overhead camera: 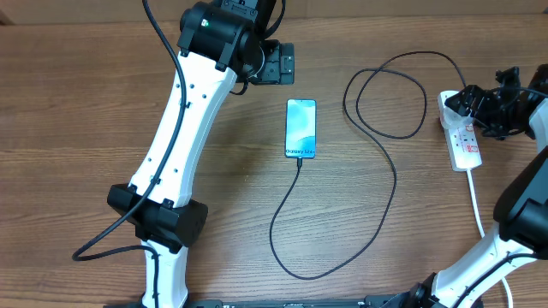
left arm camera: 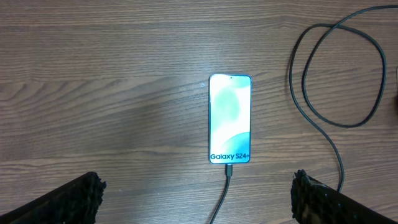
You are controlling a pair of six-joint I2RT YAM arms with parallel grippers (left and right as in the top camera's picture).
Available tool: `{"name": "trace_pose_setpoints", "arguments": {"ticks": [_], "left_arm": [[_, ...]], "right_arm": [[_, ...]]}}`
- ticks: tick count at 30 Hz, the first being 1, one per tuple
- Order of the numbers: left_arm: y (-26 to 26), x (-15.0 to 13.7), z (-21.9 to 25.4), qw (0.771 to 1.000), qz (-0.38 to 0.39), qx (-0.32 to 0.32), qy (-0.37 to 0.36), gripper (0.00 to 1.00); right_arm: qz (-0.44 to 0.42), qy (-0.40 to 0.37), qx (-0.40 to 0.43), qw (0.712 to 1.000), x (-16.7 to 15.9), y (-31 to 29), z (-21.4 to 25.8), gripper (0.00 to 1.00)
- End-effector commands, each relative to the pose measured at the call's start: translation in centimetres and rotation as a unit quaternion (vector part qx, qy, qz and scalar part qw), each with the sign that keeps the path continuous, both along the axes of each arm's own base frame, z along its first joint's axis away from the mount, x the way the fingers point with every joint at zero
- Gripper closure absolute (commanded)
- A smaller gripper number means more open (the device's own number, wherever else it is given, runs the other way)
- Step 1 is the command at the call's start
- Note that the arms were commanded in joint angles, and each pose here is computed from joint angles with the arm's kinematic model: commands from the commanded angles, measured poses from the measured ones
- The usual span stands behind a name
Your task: Plug charger to phone and switch on socket
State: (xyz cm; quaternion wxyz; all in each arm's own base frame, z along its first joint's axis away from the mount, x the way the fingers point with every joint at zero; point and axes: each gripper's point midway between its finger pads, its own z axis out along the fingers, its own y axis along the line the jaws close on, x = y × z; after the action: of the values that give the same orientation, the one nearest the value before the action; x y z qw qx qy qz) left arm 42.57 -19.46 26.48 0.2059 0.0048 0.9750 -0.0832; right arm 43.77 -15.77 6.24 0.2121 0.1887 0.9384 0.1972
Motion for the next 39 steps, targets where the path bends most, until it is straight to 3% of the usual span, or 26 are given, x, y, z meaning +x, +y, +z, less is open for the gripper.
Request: {"name": "trace_pose_setpoints", "arguments": {"ticks": [1,39], "left_arm": [[0.5,0.2,0.4,1.000,0.001,0.007,-0.007,0.00],[0.5,0.2,0.4,1.000,0.001,0.007,-0.007,0.00]], "right_arm": [[0.003,0.010,0.005,1.000,-0.2,0.5,-1.2,0.00],[-0.003,0.021,0.035,0.999,-1.1,1.6,-2.6,0.00]]}}
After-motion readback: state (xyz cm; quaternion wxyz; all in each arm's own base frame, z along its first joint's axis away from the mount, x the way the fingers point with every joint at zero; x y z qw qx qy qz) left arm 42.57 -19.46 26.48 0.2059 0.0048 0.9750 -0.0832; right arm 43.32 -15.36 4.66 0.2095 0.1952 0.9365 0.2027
